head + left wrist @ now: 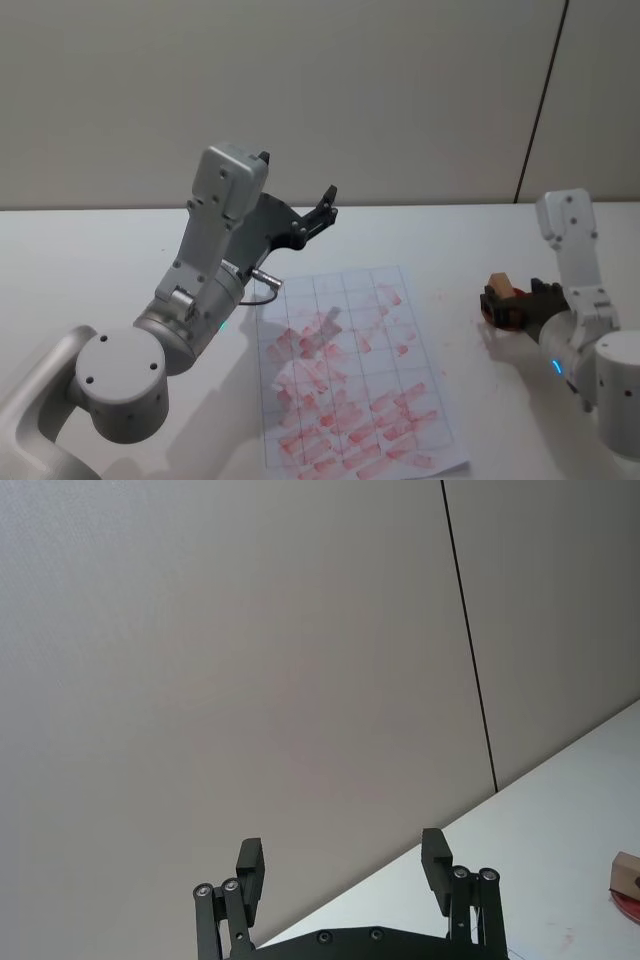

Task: Use the one hand to pick up the stamp and affix it onto the A4 paper.

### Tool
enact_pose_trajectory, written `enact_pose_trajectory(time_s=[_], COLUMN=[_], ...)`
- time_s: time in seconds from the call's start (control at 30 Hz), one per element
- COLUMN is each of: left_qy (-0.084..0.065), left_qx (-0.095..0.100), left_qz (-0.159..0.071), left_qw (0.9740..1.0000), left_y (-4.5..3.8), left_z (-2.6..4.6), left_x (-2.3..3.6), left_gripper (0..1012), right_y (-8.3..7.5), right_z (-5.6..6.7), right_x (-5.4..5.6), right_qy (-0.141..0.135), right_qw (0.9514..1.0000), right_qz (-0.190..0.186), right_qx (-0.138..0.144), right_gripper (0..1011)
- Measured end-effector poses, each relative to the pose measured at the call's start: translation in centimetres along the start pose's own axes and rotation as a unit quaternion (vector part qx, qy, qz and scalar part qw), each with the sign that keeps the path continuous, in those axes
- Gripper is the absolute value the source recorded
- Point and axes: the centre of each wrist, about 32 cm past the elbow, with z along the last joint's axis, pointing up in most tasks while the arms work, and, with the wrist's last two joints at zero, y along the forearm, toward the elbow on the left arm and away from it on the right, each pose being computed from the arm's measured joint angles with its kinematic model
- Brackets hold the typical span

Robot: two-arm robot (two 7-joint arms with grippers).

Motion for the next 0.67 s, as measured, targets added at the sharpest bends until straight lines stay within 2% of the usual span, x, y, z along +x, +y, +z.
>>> enact_pose_trajectory(time_s=[0.2, 0.4, 0.67], left_qy=[0.0, 0.0, 0.0], left_qx=[0.0, 0.0, 0.0], left_qz=[0.0, 0.0, 0.0], left_qw=[1.0, 1.0, 1.0], left_y=[0.0, 0.0, 0.0], left_z=[0.0, 0.0, 0.0], left_x=[0.0, 0.0, 0.0], left_gripper=[1001, 1001, 1001], right_y=[-0.4, -1.0, -2.0], right_z=[0.0, 0.0, -0.1], right_x=[0.2, 0.6, 1.7], right_qy=[-0.003, -0.014, -0.035], right_qw=[0.9999, 0.9989, 0.9946], right_qz=[-0.006, -0.015, -0.025], right_qx=[0.012, 0.043, 0.094], right_gripper=[785, 973, 1001])
